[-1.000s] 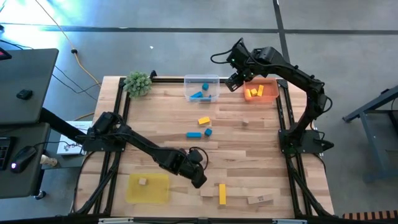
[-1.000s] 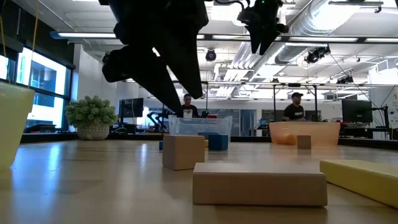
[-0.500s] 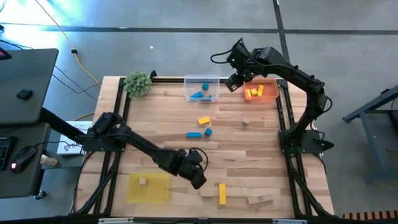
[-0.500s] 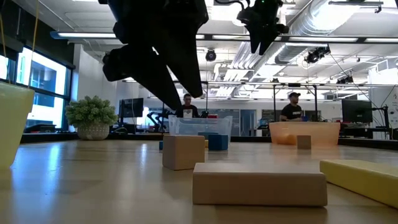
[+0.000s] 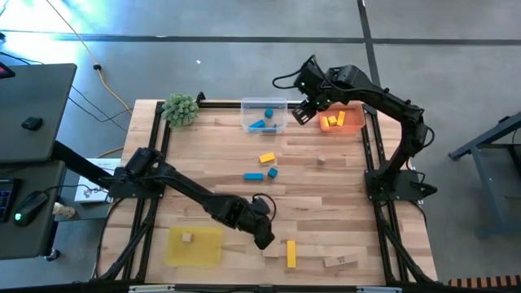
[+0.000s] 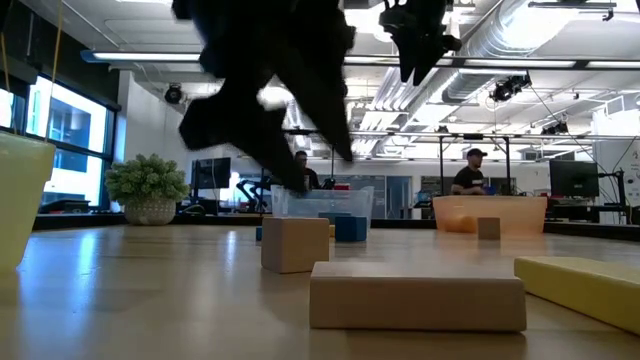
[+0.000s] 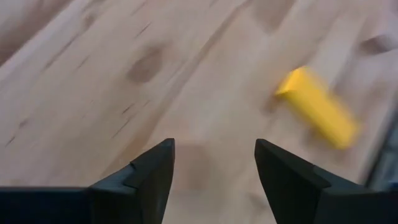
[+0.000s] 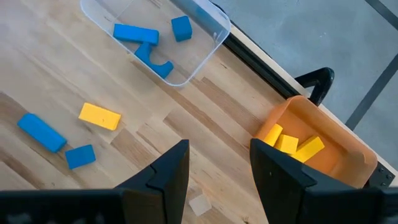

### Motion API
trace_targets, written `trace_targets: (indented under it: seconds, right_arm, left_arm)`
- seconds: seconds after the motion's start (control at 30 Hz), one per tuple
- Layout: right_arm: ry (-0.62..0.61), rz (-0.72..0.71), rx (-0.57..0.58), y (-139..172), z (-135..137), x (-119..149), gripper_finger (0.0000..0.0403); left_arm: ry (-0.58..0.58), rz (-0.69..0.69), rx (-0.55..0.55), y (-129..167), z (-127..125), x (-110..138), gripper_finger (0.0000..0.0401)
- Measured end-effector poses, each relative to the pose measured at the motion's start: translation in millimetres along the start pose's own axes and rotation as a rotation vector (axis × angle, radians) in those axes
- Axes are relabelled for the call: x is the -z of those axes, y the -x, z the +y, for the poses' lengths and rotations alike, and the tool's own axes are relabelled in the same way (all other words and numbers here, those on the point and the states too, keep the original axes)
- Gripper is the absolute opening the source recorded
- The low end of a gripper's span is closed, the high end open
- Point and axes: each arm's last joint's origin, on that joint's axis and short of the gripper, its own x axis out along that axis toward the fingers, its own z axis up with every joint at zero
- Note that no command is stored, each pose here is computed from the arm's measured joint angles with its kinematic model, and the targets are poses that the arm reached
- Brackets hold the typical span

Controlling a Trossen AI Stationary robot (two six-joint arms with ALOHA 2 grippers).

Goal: Sort & place blocks by color
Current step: Put the brown block into the yellow bin

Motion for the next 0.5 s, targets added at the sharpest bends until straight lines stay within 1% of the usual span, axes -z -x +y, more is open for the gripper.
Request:
trace_targets:
  seconds: [0.03, 0.1, 0.17, 0.33, 0.5]
  right_arm:
    - [0.001, 0.0, -0.001, 0, 0, 0, 0.0158]
    - [0.001, 0.0, 0.0, 0, 0, 0, 0.0158]
    - [0.003, 0.001, -0.002, 0, 1, 0, 0.0158]
    - [0.004, 0.002, -0.001, 0, 1, 0, 0.0158]
    - [0.004, 0.002, 0.0, 0, 1, 1, 0.0158]
  left_arm:
    - [-0.005, 0.018, -0.019, -4, 3, 3, 0.0213]
    - [0.001, 0.034, -0.015, -12, 2, 6, 0.0211]
    - [0.003, 0.047, -0.033, -15, 4, 8, 0.021]
    - [0.005, 0.061, -0.035, -23, 5, 10, 0.021]
    - [-0.053, 0.078, -0.038, -24, 3, 16, 0.0209]
